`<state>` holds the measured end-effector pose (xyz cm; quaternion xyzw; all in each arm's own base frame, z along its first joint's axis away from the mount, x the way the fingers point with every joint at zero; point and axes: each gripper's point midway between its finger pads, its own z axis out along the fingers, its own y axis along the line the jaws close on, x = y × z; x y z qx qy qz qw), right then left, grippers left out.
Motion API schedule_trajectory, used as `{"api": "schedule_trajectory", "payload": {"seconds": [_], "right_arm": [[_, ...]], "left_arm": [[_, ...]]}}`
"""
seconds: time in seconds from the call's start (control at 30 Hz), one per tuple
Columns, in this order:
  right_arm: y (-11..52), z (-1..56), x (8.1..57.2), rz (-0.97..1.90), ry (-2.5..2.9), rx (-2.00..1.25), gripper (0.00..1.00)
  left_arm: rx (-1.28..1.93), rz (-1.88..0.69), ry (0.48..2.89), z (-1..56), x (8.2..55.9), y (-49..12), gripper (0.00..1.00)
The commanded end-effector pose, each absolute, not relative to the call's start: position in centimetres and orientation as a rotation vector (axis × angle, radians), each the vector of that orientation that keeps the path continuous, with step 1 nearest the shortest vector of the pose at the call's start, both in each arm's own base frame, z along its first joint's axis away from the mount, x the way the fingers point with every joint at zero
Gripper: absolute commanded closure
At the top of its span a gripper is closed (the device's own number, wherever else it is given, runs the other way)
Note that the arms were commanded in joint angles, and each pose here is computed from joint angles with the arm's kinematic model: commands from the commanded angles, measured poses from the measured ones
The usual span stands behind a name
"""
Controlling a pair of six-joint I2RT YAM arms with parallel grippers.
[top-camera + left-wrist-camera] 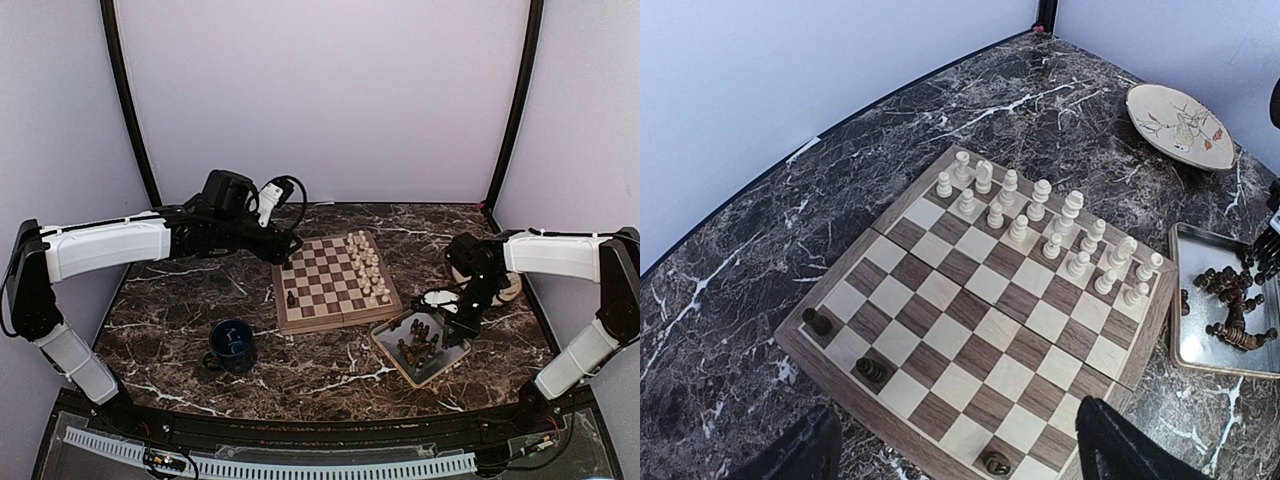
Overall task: Set up the chess pieces on the board
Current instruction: Pick up the pawn from the chess pile, then place the pawn at a7.
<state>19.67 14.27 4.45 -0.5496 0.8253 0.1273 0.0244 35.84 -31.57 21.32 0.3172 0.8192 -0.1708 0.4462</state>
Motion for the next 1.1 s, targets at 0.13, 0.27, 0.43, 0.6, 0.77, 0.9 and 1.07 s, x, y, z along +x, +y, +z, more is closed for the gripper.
{"api": "schedule_trajectory", "payload": {"seconds": [0.13, 0.27, 0.43, 0.6, 0.77, 0.9, 1.07], "right_arm": [[16.2, 10.6, 22.3, 0.389, 2.451, -1.638, 1.00], [19.7, 14.8, 26.1, 0.347, 2.310, -1.583, 1.00], [24.8, 16.9, 29.6, 0.335, 2.198, -1.598, 1.00], [30.0, 16.1, 30.4, 0.288, 2.117, -1.726, 1.00], [35.6, 14.6, 29.6, 0.309, 2.040, -1.841, 1.00], [39.1, 12.7, 28.6, 0.315, 2.003, -1.934, 1.00], [42.2, 10.2, 27.9, 0.304, 2.002, -2.007, 1.00]], "left_arm": [[0.731, -0.398, 2.022, 23.1, 36.3, -31.1, 0.17], [0.629, -0.360, 2.047, 23.9, 37.3, -29.6, 0.16], [0.518, -0.361, 2.043, 25.3, 38.2, -28.2, 0.16], [0.443, -0.292, 1.977, 26.6, 38.4, -26.2, 0.15], [0.301, -0.290, 1.973, 27.8, 39.4, -23.5, 0.15], [0.222, -0.363, 1.901, 29.3, 39.4, -21.6, 0.16], [0.198, -0.364, 1.834, 31.0, 38.8, -20.7, 0.16]]}}
